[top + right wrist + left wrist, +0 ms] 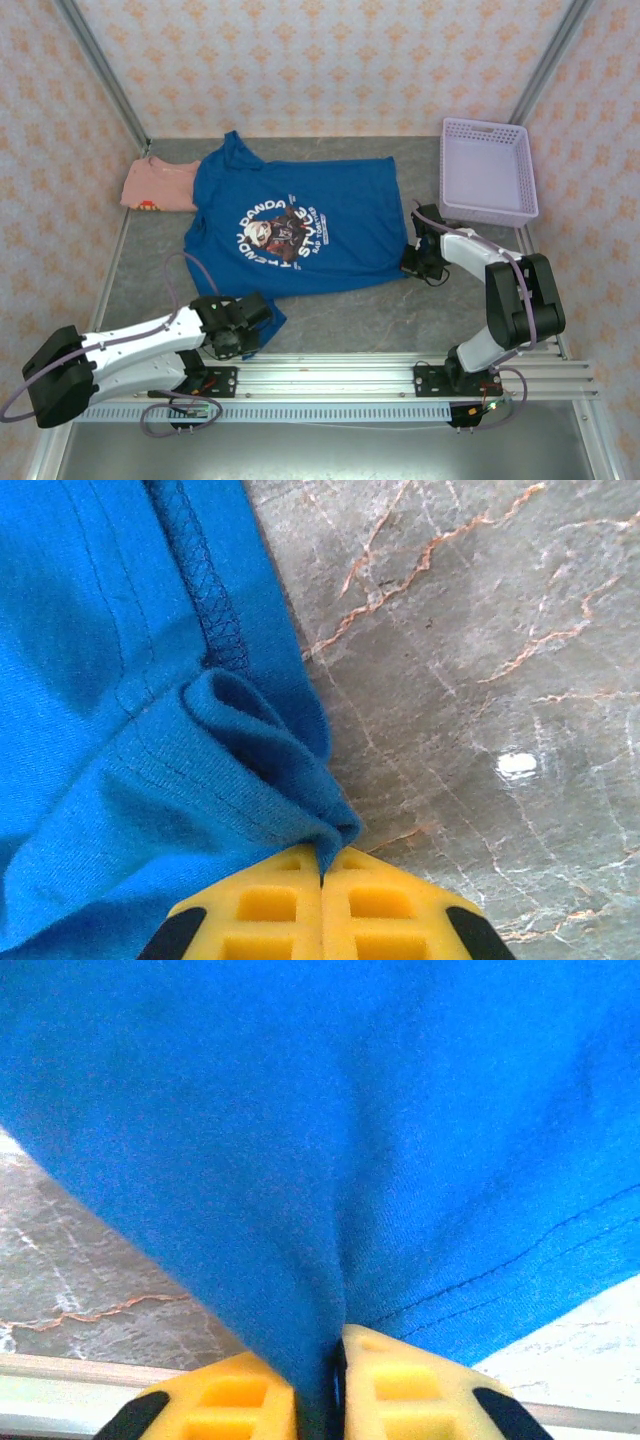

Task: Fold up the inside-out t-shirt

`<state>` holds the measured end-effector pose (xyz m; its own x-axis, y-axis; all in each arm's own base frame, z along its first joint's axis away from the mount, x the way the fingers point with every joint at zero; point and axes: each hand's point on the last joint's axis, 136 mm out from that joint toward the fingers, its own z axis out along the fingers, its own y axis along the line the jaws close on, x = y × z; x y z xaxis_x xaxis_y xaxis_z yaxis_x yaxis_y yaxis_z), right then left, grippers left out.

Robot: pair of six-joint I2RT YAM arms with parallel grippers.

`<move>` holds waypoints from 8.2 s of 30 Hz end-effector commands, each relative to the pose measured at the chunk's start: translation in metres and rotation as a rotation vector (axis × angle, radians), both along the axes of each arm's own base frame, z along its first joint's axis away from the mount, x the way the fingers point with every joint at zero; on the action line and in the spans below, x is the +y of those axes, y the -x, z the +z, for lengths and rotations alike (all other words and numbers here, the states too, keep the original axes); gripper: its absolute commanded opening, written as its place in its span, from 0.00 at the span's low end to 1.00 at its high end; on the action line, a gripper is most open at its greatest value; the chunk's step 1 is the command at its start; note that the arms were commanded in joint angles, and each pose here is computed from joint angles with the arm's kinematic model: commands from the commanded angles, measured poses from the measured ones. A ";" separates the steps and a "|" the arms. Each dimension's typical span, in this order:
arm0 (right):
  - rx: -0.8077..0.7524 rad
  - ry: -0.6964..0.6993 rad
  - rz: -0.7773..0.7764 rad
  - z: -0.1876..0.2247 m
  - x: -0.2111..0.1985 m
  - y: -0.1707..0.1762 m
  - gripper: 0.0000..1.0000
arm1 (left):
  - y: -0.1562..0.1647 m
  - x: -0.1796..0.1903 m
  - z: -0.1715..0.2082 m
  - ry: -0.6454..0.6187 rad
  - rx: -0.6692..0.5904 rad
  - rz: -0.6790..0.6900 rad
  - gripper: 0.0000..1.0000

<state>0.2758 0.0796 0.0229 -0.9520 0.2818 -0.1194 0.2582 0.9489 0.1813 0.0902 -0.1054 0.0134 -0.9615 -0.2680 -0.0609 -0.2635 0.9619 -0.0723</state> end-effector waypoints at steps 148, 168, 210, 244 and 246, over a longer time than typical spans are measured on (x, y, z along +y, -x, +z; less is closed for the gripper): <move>-0.135 -0.203 0.311 0.045 0.127 0.040 0.51 | 0.011 -0.053 0.010 0.310 0.049 -0.198 0.40; -0.543 -0.412 1.222 0.095 0.288 0.157 0.55 | -0.102 -0.025 0.057 0.349 -0.249 0.062 0.47; -0.310 -0.353 1.694 0.053 0.333 0.246 0.00 | -0.160 -0.009 -0.020 0.152 -0.098 -0.015 0.32; -0.293 -0.266 0.857 0.022 0.292 0.116 0.42 | -0.177 -0.010 0.081 0.221 -0.364 -0.019 0.76; -0.268 -0.243 0.849 0.014 0.294 0.114 0.41 | -0.164 -0.004 0.085 0.218 -0.366 0.003 0.77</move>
